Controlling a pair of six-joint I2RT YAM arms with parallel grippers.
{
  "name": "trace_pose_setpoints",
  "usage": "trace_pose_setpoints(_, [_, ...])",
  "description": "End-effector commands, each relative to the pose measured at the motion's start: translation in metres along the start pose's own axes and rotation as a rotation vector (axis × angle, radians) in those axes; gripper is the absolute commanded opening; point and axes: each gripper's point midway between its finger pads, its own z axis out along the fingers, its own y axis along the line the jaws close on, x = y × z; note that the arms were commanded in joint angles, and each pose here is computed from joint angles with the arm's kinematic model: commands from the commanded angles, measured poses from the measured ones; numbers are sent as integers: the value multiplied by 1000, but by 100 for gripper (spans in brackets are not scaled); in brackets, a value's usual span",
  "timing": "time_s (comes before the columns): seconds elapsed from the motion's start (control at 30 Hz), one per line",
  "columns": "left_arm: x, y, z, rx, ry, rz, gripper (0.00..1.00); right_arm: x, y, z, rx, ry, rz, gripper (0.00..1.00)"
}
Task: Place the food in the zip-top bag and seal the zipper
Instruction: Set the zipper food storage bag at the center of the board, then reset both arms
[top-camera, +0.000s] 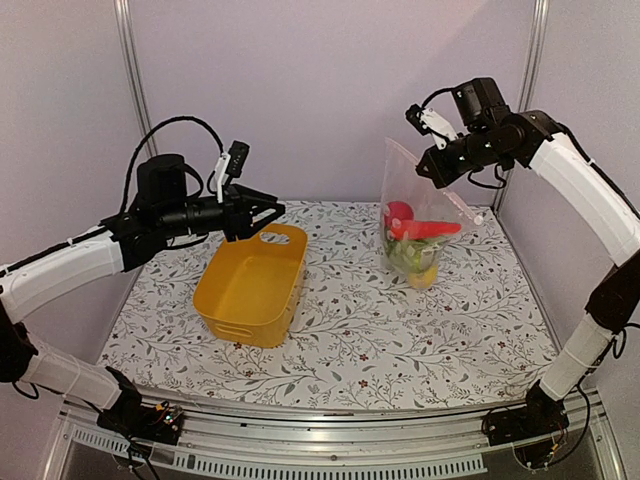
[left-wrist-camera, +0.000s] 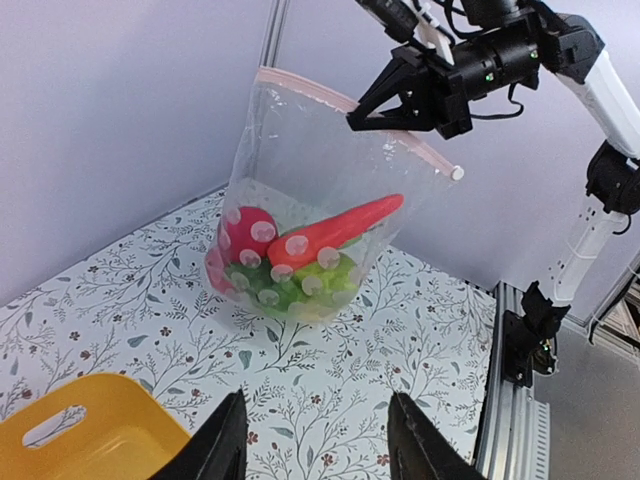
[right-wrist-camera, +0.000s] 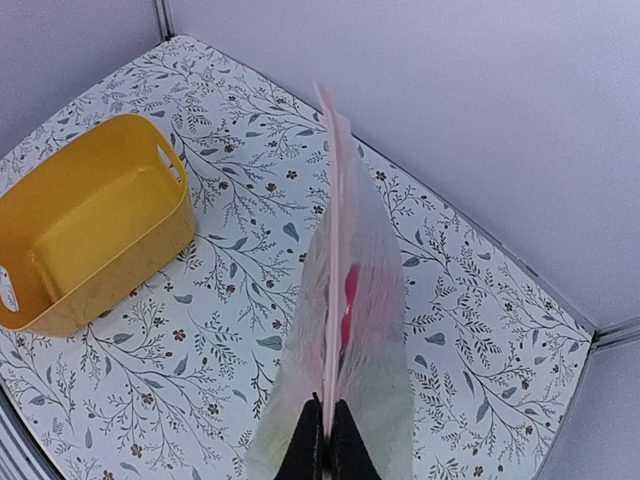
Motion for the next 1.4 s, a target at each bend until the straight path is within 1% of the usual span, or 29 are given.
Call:
trace_pose_setpoints(0.0, [-5, -1, -5, -15, 3, -3, 47, -29, 23, -25, -103, -131, -45, 0])
trace_pose_setpoints(0.07, [-5, -1, -6, -17, 3, -3, 47, -17, 46, -10, -185, -98, -51, 0])
trace_pose_setpoints(0.13, [-3, -1, -7, -23, 8, -1, 47, 7, 76, 11, -255, -29, -72, 0])
trace_pose_setpoints(0.27, [0, 1, -13, -46, 19, 7, 48, 78, 146, 50, -413, 166, -113, 0])
trace_pose_setpoints(0.37, [7, 8, -19, -90, 46, 1, 47, 119, 201, 59, -541, 286, -111, 1])
trace_pose_setpoints(0.4, [8, 10, -21, -105, 51, 0, 48, 126, 213, 58, -566, 310, -115, 5])
trace_pose_setpoints(0.43, [8, 12, -24, -120, 54, 0, 48, 130, 222, 57, -581, 330, -112, 12])
trace_pose_setpoints(0.5, [9, 19, -30, -164, 57, -5, 50, 127, 229, 54, -595, 338, -102, 34])
trace_pose_setpoints(0.57, [11, 32, -36, -239, 65, -25, 55, 106, 222, 48, -556, 299, -93, 45])
trace_pose_setpoints(0.63, [12, 48, -44, -337, 81, -49, 60, 76, 208, 36, -506, 212, -95, 55])
trace_pose_setpoints(0.7, [4, 60, -52, -410, 83, -57, 66, 44, 184, 23, -446, 113, -67, 65])
trace_pose_setpoints(0.73, [-2, 64, -55, -437, 82, -55, 69, 30, 169, 19, -415, 68, -38, 68])
trace_pose_setpoints(0.8, [-13, 72, -63, -505, 82, -47, 75, 6, 134, 10, -357, -29, 49, 79])
trace_pose_setpoints(0.83, [-20, 77, -69, -544, 77, -42, 80, -5, 112, 1, -318, -87, 102, 91])
trace_pose_setpoints(0.87, [-27, 82, -74, -587, 72, -37, 95, -15, 92, -9, -284, -141, 177, 98])
trace_pose_setpoints(0.9, [-35, 85, -80, -620, 64, -31, 99, -20, 65, -14, -233, -187, 233, 99])
trace_pose_setpoints(0.93, [-41, 91, -87, -676, 57, -27, 100, -31, 46, -32, -193, -267, 279, 99])
trace_pose_setpoints(0.97, [-48, 96, -94, -722, 52, -26, 100, -36, 29, -40, -131, -320, 310, 99])
trace_pose_setpoints(1.03, [-60, 112, -113, -850, 39, -45, 100, -43, -9, -67, 55, -421, 399, 99])
trace_pose_setpoints(1.07, [-66, 117, -122, -896, 40, -58, 100, -45, -28, -86, 156, -473, 442, 99])
trace_pose_setpoints(1.1, [-74, 120, -128, -924, 30, -63, 100, -47, -39, -100, 216, -508, 468, 99])
trace_pose_setpoints(1.17, [-87, 124, -136, -960, 11, -68, 100, -48, -56, -121, 309, -549, 497, 99])
trace_pose_setpoints(1.23, [-100, 124, -141, -968, -26, -84, 100, -44, -64, -131, 361, -561, 514, 99])
trace_pose_setpoints(1.3, [-102, 125, -138, -953, -41, -105, 100, -36, -66, -131, 387, -541, 512, 99])
trace_pose_setpoints(1.37, [-98, 126, -132, -930, -39, -116, 100, -27, -65, -122, 390, -504, 516, 99])
